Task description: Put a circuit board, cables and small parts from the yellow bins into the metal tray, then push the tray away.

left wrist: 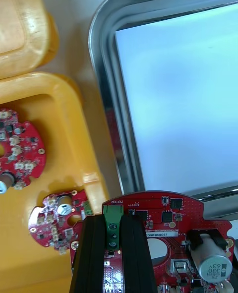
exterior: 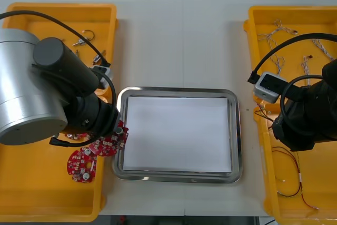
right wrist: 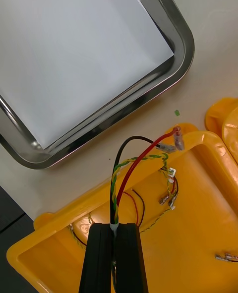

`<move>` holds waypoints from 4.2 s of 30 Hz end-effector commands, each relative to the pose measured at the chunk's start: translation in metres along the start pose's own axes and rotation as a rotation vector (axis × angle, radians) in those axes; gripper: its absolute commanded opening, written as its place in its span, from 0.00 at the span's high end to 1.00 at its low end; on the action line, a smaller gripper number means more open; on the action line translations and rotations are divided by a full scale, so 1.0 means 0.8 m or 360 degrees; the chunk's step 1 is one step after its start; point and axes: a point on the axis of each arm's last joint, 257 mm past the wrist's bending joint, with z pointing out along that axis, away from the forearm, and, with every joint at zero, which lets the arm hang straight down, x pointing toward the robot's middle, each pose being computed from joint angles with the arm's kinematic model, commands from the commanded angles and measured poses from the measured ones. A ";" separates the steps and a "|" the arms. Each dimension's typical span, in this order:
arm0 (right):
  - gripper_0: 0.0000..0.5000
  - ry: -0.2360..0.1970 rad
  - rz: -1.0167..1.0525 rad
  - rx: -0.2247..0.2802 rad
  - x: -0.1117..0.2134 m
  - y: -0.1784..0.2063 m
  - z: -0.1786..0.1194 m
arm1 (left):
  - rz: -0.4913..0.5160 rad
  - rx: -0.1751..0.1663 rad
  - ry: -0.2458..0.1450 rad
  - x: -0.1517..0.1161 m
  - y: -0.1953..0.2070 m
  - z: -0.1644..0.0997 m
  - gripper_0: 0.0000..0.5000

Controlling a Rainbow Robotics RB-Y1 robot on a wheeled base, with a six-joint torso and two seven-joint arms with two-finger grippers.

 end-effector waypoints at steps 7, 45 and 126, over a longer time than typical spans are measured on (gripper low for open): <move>1.00 0.0022 -0.0172 0.0091 0.005 -0.014 -0.007 | -0.0064 0.0094 -0.0147 -0.015 -0.064 0.020 1.00; 1.00 0.0050 -0.0225 0.0130 0.010 -0.019 -0.005 | -0.0142 0.0072 -0.0210 0.003 -0.090 0.133 1.00; 1.00 -0.0096 -0.0717 -0.0242 -0.112 0.159 0.172 | -0.1341 -0.0136 -0.0081 -0.112 0.255 -0.079 0.00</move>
